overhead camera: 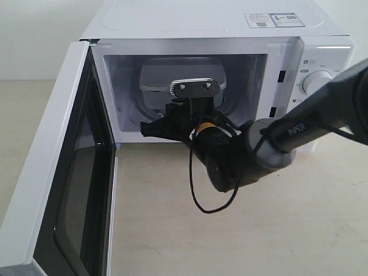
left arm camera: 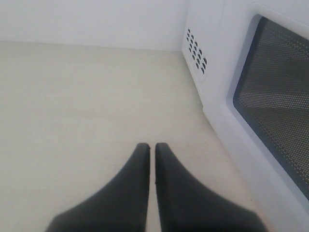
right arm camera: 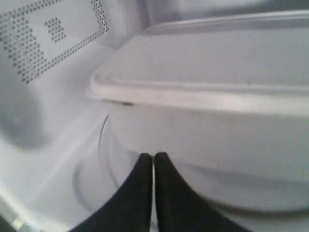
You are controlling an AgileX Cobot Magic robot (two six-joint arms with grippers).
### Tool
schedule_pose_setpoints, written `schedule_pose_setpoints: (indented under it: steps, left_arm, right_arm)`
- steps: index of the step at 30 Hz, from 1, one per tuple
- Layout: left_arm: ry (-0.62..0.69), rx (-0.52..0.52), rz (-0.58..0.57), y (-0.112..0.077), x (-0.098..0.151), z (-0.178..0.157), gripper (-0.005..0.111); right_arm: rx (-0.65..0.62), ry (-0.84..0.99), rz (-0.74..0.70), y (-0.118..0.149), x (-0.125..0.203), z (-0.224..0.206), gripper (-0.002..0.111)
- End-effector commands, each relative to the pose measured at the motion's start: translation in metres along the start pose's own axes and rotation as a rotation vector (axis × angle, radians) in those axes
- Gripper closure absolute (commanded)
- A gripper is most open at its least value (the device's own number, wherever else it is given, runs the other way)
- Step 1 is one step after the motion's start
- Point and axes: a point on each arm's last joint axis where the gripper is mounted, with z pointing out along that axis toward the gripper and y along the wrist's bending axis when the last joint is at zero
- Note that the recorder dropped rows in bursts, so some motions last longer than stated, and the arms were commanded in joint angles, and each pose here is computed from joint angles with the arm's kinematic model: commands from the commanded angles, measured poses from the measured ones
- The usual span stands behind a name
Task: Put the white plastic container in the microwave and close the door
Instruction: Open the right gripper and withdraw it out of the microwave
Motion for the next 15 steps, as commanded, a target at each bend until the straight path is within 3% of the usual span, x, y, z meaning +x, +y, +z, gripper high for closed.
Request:
schedule_pose_setpoints:
  steps: [1, 15]
  left_arm:
    - [0.001, -0.004, -0.005, 0.0, 0.001, 0.0, 0.102]
    - [0.001, -0.004, -0.005, 0.0, 0.001, 0.0, 0.102]
  right_arm:
    - [0.018, -0.07, 0.027, 0.003, -0.018, -0.036, 0.108]
    - [-0.054, 0.017, 0.103, 0.002, -0.057, -0.189, 0.108]
